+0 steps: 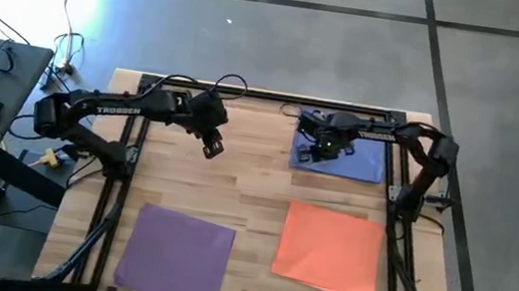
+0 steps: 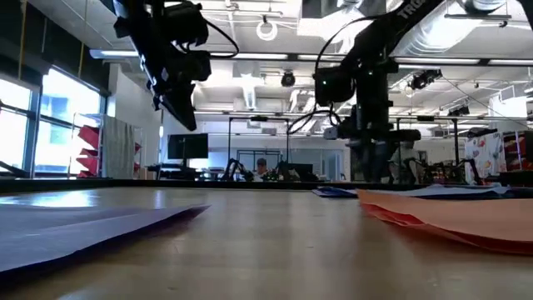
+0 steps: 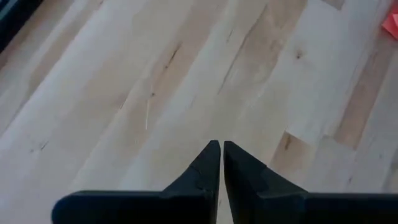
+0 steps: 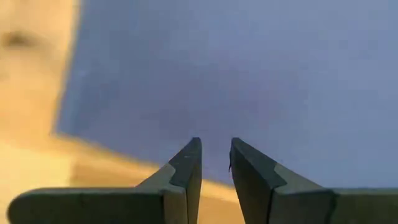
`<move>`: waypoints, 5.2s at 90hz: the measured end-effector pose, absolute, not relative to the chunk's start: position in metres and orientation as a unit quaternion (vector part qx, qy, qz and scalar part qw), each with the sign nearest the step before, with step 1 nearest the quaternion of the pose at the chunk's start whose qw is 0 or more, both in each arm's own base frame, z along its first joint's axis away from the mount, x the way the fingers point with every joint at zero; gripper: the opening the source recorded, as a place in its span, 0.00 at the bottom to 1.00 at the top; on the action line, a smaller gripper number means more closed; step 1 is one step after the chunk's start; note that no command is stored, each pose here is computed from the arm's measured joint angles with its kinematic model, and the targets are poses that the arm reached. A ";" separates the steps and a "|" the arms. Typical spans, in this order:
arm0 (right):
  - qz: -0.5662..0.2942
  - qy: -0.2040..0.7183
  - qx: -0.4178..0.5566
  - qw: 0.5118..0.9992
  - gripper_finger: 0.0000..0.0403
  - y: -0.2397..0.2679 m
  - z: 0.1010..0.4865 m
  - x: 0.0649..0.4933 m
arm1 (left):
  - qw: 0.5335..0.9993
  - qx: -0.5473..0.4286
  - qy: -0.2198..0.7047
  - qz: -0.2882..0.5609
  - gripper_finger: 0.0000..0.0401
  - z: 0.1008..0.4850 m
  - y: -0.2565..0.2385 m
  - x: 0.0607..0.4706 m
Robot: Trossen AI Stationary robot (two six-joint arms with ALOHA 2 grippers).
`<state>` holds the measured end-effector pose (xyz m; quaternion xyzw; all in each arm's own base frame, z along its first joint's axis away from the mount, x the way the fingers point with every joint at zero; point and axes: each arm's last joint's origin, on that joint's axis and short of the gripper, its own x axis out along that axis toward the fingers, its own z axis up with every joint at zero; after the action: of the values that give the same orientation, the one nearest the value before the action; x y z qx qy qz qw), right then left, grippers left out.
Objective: Organize paper
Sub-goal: Stack the blue colored paper on top of the blue colored paper, then adjust the stacked colored papers
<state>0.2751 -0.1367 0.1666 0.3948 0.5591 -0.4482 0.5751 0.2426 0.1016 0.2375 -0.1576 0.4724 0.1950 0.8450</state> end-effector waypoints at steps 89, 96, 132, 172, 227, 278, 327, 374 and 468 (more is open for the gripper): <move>-0.393 0.469 0.475 0.633 0.16 -0.109 0.140 0.307 | 0.815 -0.133 0.509 0.242 0.00 0.234 0.102 0.235; -0.386 0.455 0.476 0.646 0.16 -0.111 0.156 0.313 | 0.819 -0.135 0.502 0.245 0.00 0.235 0.103 0.236; -0.527 0.562 0.335 0.542 0.16 -0.106 0.212 0.230 | 0.842 -0.183 0.429 0.272 0.00 0.228 0.112 0.259; -0.535 0.553 0.416 0.484 0.16 -0.123 0.146 0.162 | 0.795 -0.217 0.495 0.276 0.00 0.147 0.136 0.308; -0.470 0.566 0.383 0.558 0.10 -0.134 0.134 0.158 | 0.792 -0.216 0.508 0.261 0.00 0.128 0.159 0.363; -0.403 0.569 0.325 0.639 0.10 -0.141 0.134 0.167 | 0.786 -0.219 0.507 0.279 0.00 0.125 0.149 0.368; -0.401 0.564 0.337 0.638 0.10 -0.141 0.135 0.168 | 0.751 -0.224 0.539 0.308 0.00 0.141 0.144 0.351; -0.438 0.550 0.319 0.636 0.10 -0.144 0.158 0.163 | 0.735 -0.221 0.555 0.320 0.00 0.156 0.144 0.345; 0.066 0.614 0.263 0.741 0.10 0.103 0.192 0.202 | 0.809 -0.325 0.488 -0.037 0.00 0.215 -0.071 0.163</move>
<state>0.2019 0.1026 0.1922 0.2626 0.6145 0.0659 0.7410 0.1634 -0.0713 0.2147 -0.3251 0.4878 -0.0367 0.8093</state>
